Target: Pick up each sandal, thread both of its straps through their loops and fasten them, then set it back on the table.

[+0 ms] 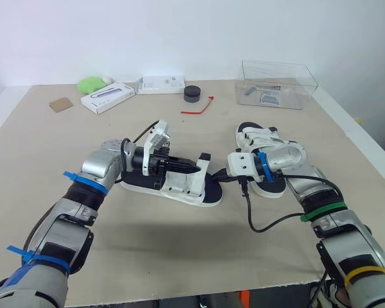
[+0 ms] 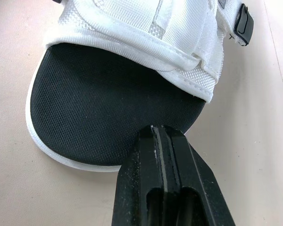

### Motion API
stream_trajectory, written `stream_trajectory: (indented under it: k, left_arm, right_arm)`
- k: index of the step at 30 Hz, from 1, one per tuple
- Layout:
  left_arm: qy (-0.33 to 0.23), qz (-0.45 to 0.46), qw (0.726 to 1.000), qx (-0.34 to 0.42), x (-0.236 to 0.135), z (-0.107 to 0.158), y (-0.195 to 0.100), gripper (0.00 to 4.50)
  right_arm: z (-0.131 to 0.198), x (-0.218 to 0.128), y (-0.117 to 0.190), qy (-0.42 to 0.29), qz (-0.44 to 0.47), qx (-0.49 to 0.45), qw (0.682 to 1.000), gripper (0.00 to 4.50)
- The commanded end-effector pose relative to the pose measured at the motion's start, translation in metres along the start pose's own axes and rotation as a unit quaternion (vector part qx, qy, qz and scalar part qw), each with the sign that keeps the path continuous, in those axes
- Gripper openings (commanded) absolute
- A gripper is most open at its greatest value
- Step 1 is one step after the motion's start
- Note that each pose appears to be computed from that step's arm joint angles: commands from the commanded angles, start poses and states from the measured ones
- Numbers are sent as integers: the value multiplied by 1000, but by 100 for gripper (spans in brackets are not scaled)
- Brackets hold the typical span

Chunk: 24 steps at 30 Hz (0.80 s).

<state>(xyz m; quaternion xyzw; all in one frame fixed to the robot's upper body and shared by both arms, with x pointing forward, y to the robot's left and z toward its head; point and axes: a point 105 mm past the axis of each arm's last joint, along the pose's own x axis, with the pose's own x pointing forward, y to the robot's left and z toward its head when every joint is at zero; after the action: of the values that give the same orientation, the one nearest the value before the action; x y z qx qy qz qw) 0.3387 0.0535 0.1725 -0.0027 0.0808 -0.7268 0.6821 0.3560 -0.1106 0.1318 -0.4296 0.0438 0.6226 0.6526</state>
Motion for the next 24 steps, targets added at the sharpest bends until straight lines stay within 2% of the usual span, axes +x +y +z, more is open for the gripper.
stream_trajectory:
  k: [1, 7, 14, 17, 18, 19, 21, 24]
  left_arm:
    - [15, 28, 999, 23, -6, 0, 10, 9]
    - [35, 60, 998, 12, -8, -15, 19, 9]
    - [33, 66, 997, 13, -10, -11, 22, 9]
    - [38, 62, 997, 27, -11, -10, 20, 84]
    - [37, 65, 997, 37, -11, -8, 21, 128]
    - [37, 68, 996, 46, -13, -6, 22, 153]
    - [30, 76, 994, 73, -18, 7, 24, 255]
    - [21, 86, 989, 119, -27, 31, 26, 255]
  right_arm:
    - [-15, -7, 8, 29, 6, 19, 999, 0]
    - [-15, -7, 10, 28, 4, 22, 999, 0]
    - [-14, -5, 10, 27, 7, 22, 999, 0]
    - [-14, -4, 10, 26, 7, 21, 999, 0]
    - [-13, -3, 10, 25, 7, 21, 999, 0]
    - [-13, -3, 10, 24, 7, 20, 999, 0]
    - [-12, -2, 10, 23, 6, 20, 1000, 0]
    - [-13, -3, 11, 24, 7, 19, 1000, 0]
